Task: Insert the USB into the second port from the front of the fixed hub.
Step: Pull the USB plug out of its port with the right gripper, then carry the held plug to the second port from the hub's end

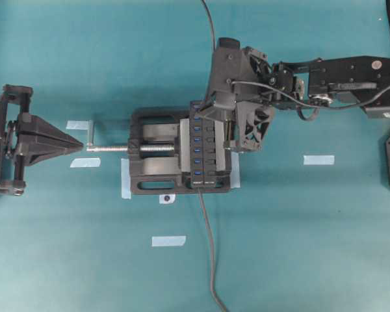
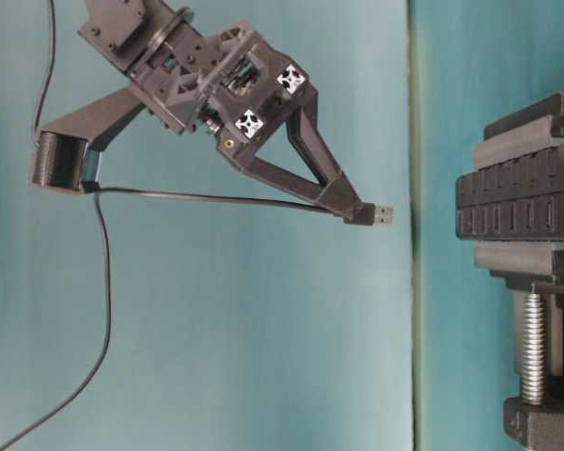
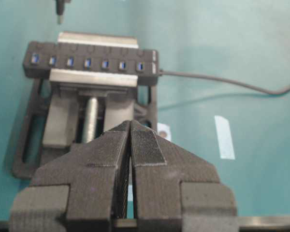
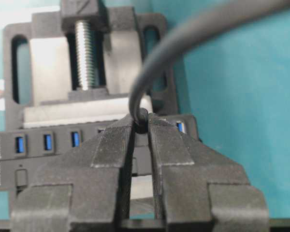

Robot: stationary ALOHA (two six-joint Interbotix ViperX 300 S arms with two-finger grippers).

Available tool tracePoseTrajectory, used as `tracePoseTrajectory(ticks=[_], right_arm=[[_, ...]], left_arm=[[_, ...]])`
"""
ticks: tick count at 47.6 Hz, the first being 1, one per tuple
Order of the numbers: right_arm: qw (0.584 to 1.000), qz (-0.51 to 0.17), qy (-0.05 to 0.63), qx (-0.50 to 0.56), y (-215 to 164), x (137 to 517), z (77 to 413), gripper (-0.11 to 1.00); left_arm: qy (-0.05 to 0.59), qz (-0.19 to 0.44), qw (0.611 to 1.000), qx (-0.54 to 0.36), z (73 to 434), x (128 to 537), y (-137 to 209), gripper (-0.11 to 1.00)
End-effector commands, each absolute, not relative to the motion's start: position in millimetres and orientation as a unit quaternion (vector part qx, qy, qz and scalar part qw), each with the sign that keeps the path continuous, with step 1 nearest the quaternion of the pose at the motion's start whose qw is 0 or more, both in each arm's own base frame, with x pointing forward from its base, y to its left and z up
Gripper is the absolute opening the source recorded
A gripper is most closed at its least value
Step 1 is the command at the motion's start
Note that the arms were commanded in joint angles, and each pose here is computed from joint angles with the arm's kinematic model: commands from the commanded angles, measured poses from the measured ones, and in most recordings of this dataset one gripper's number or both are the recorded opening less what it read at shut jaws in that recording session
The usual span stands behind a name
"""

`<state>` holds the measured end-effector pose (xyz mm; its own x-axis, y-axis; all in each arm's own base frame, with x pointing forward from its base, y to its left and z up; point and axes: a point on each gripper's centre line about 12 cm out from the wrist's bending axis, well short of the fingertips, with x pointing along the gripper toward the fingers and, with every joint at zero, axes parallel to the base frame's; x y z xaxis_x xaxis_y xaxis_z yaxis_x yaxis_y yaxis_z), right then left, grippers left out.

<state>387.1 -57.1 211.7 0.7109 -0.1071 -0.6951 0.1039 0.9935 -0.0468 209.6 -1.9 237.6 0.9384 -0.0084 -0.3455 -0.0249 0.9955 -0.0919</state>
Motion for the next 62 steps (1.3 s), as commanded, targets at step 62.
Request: tracePoseTrajectory(ticks=[62], right_arm=[[0.928, -0.006, 0.372, 0.005, -8.0, 399.0, 209.9, 0.09]], left_arm=[[0.167, 0.003, 0.985, -0.048, 243.9, 212.4, -2.2, 0.0]])
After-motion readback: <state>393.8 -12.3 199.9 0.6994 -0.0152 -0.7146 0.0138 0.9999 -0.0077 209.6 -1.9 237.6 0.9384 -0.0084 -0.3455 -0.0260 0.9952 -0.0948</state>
